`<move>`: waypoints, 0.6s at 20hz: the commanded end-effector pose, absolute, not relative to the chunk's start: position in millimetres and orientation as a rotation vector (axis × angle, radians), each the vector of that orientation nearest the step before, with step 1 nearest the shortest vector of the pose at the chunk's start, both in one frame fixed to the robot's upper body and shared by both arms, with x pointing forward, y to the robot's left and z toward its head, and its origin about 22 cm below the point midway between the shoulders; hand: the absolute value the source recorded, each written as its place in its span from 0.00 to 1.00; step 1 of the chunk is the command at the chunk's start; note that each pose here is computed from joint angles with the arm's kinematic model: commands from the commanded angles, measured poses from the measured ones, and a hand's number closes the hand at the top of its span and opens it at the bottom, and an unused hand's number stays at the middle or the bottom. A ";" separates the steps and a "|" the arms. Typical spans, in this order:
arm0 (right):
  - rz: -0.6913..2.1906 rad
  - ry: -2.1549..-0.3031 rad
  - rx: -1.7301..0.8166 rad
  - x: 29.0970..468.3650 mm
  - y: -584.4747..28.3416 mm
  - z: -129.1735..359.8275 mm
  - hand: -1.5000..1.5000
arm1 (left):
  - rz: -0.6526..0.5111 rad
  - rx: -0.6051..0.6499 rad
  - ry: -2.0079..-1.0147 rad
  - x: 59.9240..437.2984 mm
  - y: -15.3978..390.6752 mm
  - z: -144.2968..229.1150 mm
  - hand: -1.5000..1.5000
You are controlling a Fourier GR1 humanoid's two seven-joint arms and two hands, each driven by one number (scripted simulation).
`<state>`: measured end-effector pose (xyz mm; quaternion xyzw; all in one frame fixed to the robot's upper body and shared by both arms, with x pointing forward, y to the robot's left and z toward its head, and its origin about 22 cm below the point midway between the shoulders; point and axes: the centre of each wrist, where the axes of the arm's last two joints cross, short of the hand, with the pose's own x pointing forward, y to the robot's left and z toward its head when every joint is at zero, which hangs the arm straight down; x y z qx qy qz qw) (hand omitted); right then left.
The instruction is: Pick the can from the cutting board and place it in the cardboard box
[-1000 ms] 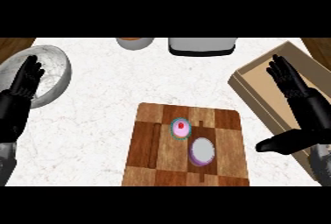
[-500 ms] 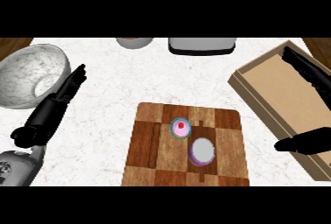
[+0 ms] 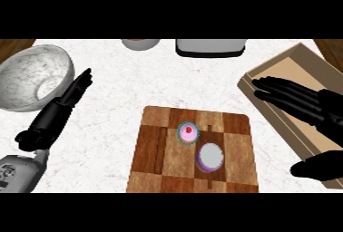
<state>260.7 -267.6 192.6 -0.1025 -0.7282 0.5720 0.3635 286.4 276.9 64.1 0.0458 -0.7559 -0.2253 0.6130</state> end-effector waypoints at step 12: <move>1.935 -1.444 -0.511 179.6 -160.3 211.7 0.00 | -0.519 0.090 -1.729 298.4 265.1 66.0 0.50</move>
